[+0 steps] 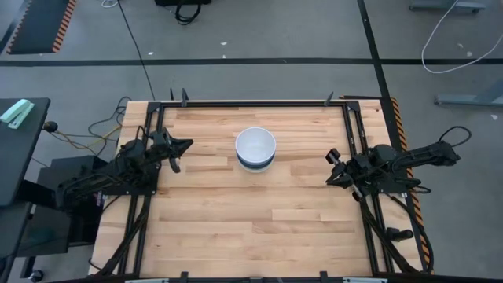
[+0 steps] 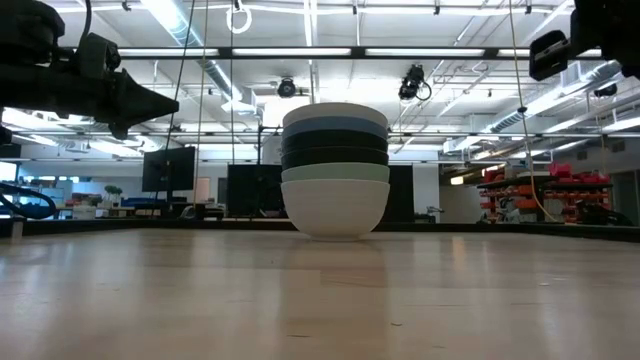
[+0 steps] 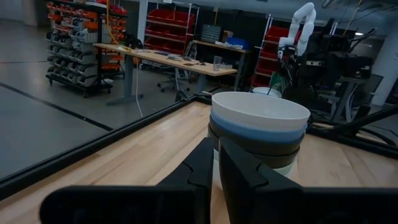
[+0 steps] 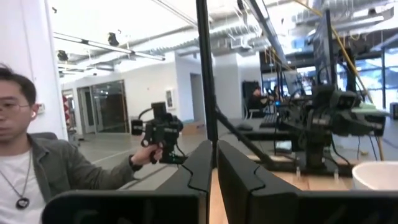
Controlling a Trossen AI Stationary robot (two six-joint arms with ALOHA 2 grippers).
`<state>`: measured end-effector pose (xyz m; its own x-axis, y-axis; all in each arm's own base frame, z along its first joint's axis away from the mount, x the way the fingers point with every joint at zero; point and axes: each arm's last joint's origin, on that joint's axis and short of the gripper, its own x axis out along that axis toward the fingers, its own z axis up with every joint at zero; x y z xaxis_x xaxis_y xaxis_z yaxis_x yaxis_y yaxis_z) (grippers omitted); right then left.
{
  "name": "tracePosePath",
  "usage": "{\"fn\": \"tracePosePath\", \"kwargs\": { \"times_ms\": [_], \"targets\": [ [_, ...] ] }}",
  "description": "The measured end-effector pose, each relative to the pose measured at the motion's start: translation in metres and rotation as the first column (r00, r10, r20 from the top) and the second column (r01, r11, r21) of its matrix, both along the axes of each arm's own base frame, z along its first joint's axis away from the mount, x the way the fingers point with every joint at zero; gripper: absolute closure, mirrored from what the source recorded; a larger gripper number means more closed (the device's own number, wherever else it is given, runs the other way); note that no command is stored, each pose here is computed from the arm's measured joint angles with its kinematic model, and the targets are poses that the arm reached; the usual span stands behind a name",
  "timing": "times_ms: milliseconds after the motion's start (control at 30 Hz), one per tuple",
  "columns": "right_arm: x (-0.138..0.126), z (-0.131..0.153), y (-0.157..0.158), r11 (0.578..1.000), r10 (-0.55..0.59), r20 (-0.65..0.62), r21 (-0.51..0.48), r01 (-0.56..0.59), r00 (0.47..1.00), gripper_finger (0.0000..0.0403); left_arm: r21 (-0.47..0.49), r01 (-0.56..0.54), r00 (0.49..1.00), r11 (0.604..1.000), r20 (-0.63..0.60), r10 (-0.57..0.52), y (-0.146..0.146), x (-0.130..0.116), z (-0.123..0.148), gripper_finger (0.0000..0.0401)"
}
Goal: Nest bowls inside each other
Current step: Return to Home Position
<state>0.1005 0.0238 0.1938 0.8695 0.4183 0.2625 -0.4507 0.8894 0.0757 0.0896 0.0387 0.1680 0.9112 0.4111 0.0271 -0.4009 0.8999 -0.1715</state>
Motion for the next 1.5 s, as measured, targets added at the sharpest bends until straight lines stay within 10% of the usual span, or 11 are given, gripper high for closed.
{"fn": "tracePosePath", "kwargs": {
  "times_ms": [1000, 1500],
  "targets": [
    [-0.006, 0.007, -0.014, 0.999, -0.036, 0.056, 0.036, 0.034, 0.998, 0.037, -0.001, 0.0, 1.0, 1.0, -0.002, 0.0, 0.0, 0.0, 0.0, 0.0375],
    [0.0, -0.015, -0.019, 0.996, -0.091, -0.15, -0.039, 0.086, 0.984, 0.037, 0.002, 0.0, 1.0, 1.0, 0.002, 0.0, 0.0, 0.0, 0.0, 0.0377]
  ]
}}
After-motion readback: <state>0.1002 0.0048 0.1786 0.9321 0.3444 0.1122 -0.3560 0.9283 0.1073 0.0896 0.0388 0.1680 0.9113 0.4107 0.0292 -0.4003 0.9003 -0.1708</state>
